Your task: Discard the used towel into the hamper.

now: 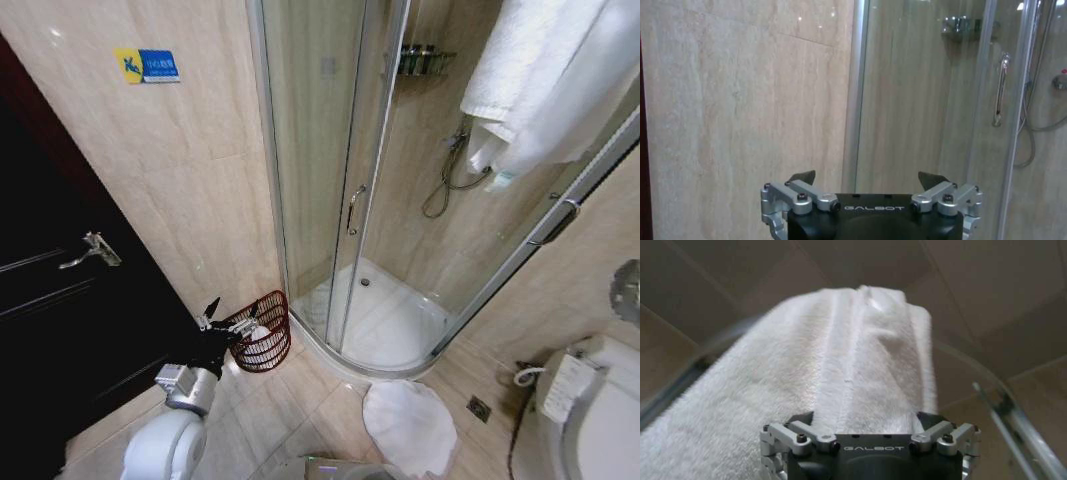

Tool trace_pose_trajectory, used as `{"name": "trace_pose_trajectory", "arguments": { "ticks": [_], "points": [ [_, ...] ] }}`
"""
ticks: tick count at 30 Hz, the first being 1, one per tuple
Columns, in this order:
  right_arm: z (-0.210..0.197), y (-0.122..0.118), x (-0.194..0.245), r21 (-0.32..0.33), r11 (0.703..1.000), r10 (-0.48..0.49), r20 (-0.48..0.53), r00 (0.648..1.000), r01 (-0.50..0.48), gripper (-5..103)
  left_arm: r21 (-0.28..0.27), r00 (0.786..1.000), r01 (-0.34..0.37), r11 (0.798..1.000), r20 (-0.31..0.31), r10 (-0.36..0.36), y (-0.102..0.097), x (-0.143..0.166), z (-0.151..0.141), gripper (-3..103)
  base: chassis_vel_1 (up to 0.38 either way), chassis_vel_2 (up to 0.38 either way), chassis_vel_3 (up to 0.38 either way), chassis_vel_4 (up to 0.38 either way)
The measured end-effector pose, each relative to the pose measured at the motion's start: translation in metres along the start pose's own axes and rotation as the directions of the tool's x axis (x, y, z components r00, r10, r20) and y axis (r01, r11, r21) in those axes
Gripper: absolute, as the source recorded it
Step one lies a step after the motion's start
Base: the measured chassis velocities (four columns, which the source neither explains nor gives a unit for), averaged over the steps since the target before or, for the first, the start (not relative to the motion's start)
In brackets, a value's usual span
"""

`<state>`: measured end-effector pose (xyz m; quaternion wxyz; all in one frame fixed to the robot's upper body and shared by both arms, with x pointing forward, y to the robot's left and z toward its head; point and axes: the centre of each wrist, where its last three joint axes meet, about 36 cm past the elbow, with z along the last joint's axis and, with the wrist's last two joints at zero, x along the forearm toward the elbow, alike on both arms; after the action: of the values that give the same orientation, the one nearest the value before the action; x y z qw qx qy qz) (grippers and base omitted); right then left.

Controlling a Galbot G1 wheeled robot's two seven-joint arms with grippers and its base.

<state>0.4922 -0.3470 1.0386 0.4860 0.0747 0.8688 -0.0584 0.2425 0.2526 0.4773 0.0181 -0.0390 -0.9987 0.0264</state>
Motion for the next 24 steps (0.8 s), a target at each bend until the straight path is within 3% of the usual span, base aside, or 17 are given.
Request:
{"name": "trace_pose_trajectory", "arguments": {
  "ticks": [4,12,24],
  "points": [
    [-0.0009,-0.0060,-0.0072,-0.001,1.000,0.001,-0.013,1.000,-0.001,103,0.000,1.000,0.000,1.000,0.000,0.000,0.0000,0.0000,0.0000,100,0.000,0.000,0.000,0.000],
    [-0.0029,-0.0004,-0.0104,-0.066,0.996,-0.054,-0.049,0.997,0.051,81,0.000,1.000,0.000,1.000,0.000,0.000,0.0000,0.0000,0.0000,100,0.000,0.000,0.000,0.000],
    [-0.0085,0.0000,-0.0093,-0.078,0.995,-0.066,-0.044,0.997,0.062,49,0.000,1.000,0.000,1.000,0.000,0.000,0.0000,0.0000,0.0000,100,0.000,0.000,0.000,0.000]
  ]
}}
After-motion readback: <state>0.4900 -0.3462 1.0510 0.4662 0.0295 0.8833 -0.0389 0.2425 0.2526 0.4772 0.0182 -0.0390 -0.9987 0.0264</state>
